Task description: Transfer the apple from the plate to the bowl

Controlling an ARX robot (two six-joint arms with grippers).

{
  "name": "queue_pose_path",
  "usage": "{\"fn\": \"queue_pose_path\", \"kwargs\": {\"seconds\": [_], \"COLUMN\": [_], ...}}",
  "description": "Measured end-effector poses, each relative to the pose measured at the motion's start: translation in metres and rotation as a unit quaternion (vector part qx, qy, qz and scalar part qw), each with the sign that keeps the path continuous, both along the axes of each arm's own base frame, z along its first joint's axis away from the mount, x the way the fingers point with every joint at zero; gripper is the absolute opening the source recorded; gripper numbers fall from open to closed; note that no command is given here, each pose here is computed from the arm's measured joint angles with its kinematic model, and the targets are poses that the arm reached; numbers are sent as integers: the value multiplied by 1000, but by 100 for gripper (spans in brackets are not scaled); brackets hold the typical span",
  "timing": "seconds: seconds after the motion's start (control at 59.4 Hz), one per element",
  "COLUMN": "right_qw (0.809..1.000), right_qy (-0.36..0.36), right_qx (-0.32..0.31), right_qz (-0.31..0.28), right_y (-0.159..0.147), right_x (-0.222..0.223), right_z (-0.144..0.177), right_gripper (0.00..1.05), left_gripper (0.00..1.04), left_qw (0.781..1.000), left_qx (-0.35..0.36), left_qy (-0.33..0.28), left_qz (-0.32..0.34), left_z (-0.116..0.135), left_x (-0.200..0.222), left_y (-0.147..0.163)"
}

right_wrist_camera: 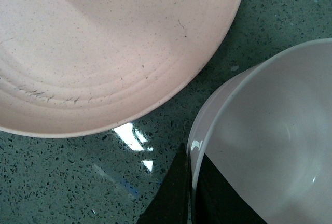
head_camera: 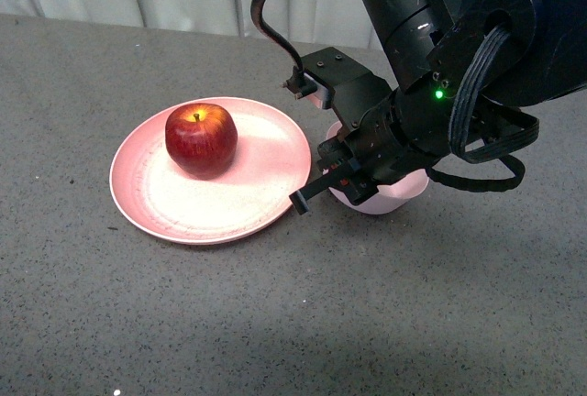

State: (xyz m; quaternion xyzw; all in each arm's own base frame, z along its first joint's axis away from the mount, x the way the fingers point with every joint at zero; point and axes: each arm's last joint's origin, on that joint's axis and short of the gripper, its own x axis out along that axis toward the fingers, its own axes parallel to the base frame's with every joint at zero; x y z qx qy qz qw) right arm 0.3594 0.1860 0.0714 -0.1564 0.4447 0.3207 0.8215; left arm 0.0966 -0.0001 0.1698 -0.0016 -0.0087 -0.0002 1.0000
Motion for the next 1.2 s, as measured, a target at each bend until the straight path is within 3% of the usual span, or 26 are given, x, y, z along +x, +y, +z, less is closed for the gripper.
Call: {"fn": "queue_pose_path", "kwargs": {"seconds": [0.067,0.202,0.32,0.455,0.589,0.741,0.825,0.909,0.96,1.196], "right_qw": [1000,1000,999,993,974,950,889,850,824,827], "right_qy": [0,-19,-40,-88,-151,-211,-339,-402,-440,-436], "right_qx": [-1,13,27,47,81,100,103,133,153,151], "right_qz": [-1,-8,-23,-62,-151,-209,-290,-313,-323,-322], "right_y": [0,0,-5,-17,-48,-75,-95,-115,-130,-155], "right_x": [0,3,1,-5,-18,-36,-52,-74,-92,-138], "right_z": [0,3,6,21,54,70,73,79,91,88], "right_gripper": [3,31,47,68,97,94,80,68,55,11], "left_gripper": [98,98,98,98,98,98,98,98,98,98], "left_qw": [1000,1000,1000,1000,1000,1000,1000,1000,1000,1000], "left_qx": [0,0,0,0,0,0,0,0,0,0], "left_qy": [0,0,0,0,0,0,0,0,0,0], "left_qz": [0,0,0,0,0,0,-2,1,1,-1], "left_z": [0,0,0,0,0,0,0,0,0,0], "left_x": [0,0,0,0,0,0,0,0,0,0], "left_y": [0,0,0,0,0,0,0,0,0,0]}}
